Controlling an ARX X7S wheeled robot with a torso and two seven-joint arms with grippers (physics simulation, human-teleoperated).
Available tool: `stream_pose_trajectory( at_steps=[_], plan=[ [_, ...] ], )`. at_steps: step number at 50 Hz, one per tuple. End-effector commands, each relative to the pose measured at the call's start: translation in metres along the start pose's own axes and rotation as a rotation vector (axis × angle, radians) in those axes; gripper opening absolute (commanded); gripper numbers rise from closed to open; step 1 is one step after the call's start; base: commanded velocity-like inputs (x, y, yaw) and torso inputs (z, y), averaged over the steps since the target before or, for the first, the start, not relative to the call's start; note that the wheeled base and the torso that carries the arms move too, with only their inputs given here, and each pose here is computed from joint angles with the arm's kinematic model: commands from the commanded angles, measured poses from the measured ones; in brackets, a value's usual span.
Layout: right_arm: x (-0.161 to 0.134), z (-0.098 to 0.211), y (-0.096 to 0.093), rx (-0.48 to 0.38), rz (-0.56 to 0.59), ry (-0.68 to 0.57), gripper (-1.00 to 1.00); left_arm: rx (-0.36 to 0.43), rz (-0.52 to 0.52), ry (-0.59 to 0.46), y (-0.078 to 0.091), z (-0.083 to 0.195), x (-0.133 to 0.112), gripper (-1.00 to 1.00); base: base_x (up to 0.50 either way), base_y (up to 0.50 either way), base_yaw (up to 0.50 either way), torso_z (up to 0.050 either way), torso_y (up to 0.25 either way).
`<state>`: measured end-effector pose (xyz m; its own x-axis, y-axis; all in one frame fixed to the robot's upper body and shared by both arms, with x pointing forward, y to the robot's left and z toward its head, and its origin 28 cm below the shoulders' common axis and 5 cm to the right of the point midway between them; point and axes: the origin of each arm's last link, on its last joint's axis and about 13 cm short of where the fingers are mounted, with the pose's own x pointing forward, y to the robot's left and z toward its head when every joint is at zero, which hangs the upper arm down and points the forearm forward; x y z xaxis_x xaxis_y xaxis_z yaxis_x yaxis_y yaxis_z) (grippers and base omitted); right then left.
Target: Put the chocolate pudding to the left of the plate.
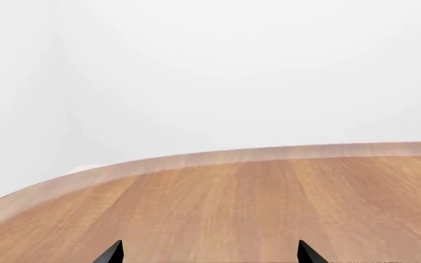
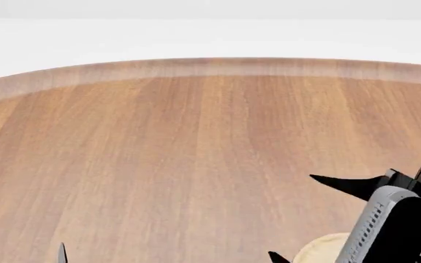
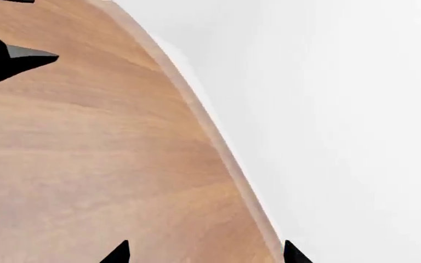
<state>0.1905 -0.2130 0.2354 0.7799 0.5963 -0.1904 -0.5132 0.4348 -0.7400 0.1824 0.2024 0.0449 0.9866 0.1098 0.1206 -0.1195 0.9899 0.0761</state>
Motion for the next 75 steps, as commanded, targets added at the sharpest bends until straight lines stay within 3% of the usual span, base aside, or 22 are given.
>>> stream_pose_trajectory(
  at_steps=[1,18,27,36,50,64,75],
  plan=[
    [0.007,-0.014,0.003,-0.039,0.255,0.083,1.0,0.003,-0.005,0.002,0.0,0.0,0.0,1.0,0.0,0.0,0.0,0.0,0.0],
    [0.037,-0.05,0.048,0.032,0.376,0.119,1.0,0.011,-0.013,0.009,-0.002,-0.002,0.0,1.0,0.0,0.0,0.0,0.0,0.0],
    [0.045,-0.056,0.067,0.087,0.399,0.112,1.0,0.013,-0.015,0.011,-0.003,-0.002,0.0,1.0,0.0,0.0,0.0,0.0,0.0],
    [0.053,-0.061,0.09,0.2,0.399,0.09,1.0,0.014,-0.018,0.013,-0.004,-0.002,0.0,1.0,0.0,0.0,0.0,0.0,0.0],
    [0.057,-0.075,0.118,0.243,0.477,0.115,1.0,0.016,-0.022,0.013,-0.004,-0.004,0.0,1.0,0.0,0.0,0.0,0.0,0.0],
    [0.055,-0.102,0.133,0.281,0.507,0.186,1.0,0.016,-0.022,0.013,-0.004,-0.004,0.0,1.0,0.0,0.0,0.0,0.0,0.0],
    [0.057,-0.122,0.132,0.333,0.498,0.232,1.0,0.018,-0.023,0.014,-0.004,-0.004,-0.001,1.0,0.0,0.0,0.0,0.0,0.0]
  ],
)
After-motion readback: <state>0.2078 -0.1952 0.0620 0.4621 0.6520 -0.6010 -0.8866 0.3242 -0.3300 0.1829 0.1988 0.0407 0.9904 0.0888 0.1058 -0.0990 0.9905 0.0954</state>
